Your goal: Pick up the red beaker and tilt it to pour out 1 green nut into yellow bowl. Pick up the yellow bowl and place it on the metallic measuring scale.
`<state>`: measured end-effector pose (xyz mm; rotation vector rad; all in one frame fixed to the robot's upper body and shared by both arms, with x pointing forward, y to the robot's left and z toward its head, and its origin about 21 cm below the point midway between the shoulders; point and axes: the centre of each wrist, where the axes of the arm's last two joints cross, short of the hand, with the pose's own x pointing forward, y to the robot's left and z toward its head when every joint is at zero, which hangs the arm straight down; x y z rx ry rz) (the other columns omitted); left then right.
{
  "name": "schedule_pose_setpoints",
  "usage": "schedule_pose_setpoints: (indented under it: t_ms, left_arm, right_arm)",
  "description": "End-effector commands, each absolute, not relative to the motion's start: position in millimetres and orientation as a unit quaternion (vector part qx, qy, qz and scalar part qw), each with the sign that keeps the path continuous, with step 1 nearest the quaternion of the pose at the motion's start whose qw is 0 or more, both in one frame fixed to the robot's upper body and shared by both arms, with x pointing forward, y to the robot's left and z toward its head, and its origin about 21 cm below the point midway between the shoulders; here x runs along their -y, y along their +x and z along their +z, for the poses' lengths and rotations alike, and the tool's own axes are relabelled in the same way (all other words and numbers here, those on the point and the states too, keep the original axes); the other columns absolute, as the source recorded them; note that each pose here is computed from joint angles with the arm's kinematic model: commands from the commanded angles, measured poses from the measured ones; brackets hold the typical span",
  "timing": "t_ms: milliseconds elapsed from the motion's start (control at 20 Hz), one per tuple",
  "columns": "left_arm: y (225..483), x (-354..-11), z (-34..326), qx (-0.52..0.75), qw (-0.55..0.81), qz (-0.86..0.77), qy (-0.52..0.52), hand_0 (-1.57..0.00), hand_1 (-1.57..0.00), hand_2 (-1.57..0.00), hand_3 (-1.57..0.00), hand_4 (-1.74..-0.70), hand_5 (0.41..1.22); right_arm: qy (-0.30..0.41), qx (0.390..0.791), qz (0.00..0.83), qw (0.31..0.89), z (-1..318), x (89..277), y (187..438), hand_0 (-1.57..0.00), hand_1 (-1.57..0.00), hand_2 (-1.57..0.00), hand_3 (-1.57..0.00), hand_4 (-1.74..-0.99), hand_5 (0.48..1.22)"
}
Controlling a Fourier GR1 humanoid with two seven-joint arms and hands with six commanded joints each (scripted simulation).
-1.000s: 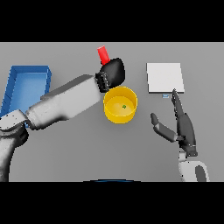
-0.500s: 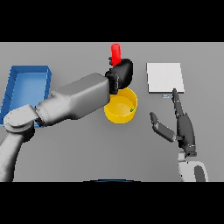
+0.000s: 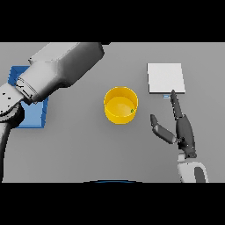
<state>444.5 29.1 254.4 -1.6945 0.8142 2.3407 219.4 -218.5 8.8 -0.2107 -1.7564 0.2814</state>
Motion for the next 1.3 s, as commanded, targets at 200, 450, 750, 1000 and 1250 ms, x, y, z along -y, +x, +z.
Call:
schedule_pose_setpoints:
  t_ms: [200,450,750,1000,1250]
  left_arm:
    - [470,-89,332,-0.418,-0.186,0.684,-0.568,-1.57,-1.57,-1.57,-1.47,-1.73,1.221]
    - [486,-195,339,-0.538,-0.438,0.506,-0.512,-1.57,-1.57,-1.57,-1.43,-1.74,1.221]
    - [483,-302,271,-0.55,-0.617,0.303,-0.475,-1.57,-1.57,-1.57,-1.53,-1.74,1.221]
    - [470,-335,224,-0.536,-0.703,0.171,-0.435,-1.57,-1.57,-1.57,-1.52,-1.74,1.221]
    - [441,-349,168,-0.515,-0.755,0.096,-0.394,-1.57,-1.57,-1.57,-1.37,-1.74,1.221]
  right_arm:
    - [-0.099,0.762,0.122,0.628,13,213.7,225,0.0,0.0,0.0,0.0,-1.146,0.641]
    - [-0.08,0.772,0.115,0.62,9,214.6,226,0.0,0.0,0.0,0.0,-1.11,0.623]
    - [-0.057,0.769,0.118,0.625,13,218.5,228,0.0,0.0,0.0,0.0,-1.126,0.651]
    - [-0.056,0.77,0.129,0.622,9,218.4,231,0.0,0.0,0.0,0.0,-1.168,0.68]
    - [-0.056,0.771,0.141,0.619,9,216.6,227,0.0,0.0,0.0,0.0,-1.194,0.703]
